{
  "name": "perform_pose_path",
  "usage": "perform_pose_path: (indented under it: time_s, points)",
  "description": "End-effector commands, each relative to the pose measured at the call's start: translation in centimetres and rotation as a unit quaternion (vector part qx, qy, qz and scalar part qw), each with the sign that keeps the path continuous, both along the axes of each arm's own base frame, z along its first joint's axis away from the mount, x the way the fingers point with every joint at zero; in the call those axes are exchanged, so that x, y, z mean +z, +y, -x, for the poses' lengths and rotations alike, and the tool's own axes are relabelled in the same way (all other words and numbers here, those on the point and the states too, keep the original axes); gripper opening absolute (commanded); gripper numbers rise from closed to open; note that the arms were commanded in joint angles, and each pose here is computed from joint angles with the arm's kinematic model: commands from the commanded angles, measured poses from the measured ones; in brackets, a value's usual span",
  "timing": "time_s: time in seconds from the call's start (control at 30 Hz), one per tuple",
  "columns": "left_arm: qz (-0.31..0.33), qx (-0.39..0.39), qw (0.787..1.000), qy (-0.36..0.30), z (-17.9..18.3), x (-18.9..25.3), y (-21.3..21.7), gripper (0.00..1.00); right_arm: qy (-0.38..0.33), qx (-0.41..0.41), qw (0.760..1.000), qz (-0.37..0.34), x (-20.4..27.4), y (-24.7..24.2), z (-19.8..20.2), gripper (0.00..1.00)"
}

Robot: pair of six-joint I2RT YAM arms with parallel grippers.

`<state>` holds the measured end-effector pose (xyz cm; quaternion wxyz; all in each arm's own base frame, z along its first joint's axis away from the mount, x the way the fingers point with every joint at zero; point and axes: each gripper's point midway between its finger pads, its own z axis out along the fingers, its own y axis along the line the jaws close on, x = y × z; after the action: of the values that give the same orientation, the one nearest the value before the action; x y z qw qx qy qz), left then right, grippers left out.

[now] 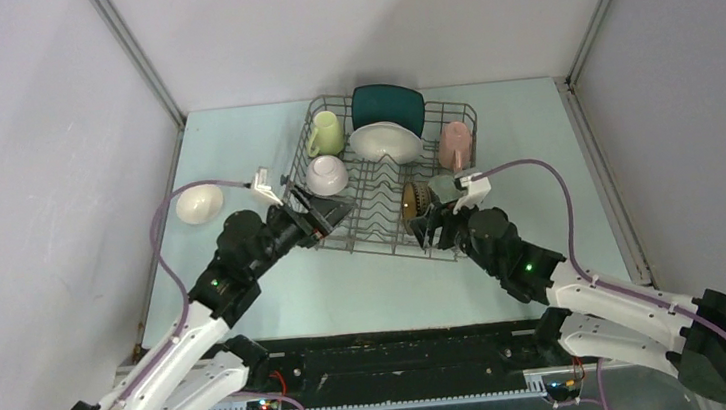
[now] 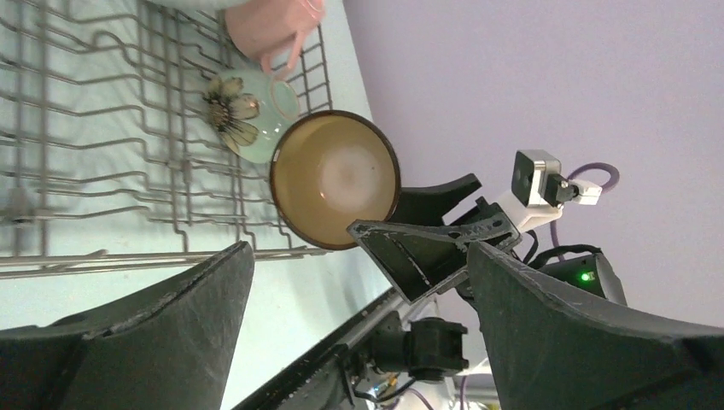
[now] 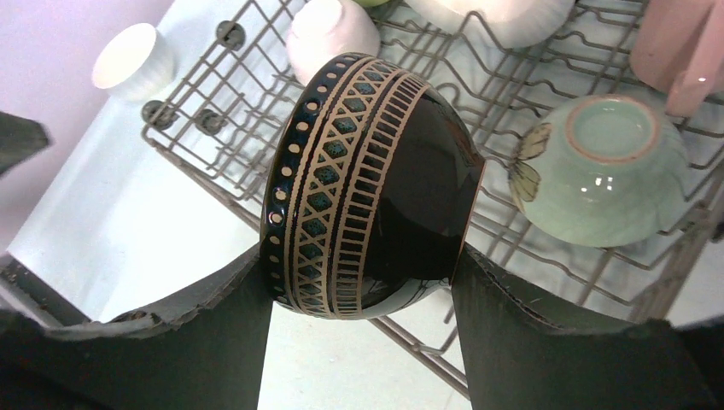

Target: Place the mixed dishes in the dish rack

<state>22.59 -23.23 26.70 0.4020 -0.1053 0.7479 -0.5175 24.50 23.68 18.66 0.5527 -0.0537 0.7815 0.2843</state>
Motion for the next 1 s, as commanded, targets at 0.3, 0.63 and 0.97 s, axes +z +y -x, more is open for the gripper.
perform_pose_path:
  time_s: [0.3, 0.63, 0.97]
  points:
    - [-0.143, 0.072, 0.978, -0.132, 1.3, 2.5, 6.1, 1.0, -0.023, -0.027, 0.999, 0.038, 4.5, -0.5, -2.4, 0.0]
    - [-0.262, 0.196, 0.94, -0.095, 0.4, 0.4, 12.6, 1.0, 0.028, -0.034, 0.974, 0.22, 1.8, 1.0, -4.3, 0.0]
    - [-0.227, 0.235, 0.942, -0.071, 0.5, -0.5, 13.4, 1.0, 0.026, -0.024, 0.924, 0.382, 1.0, 2.2, -5.7, 0.01]
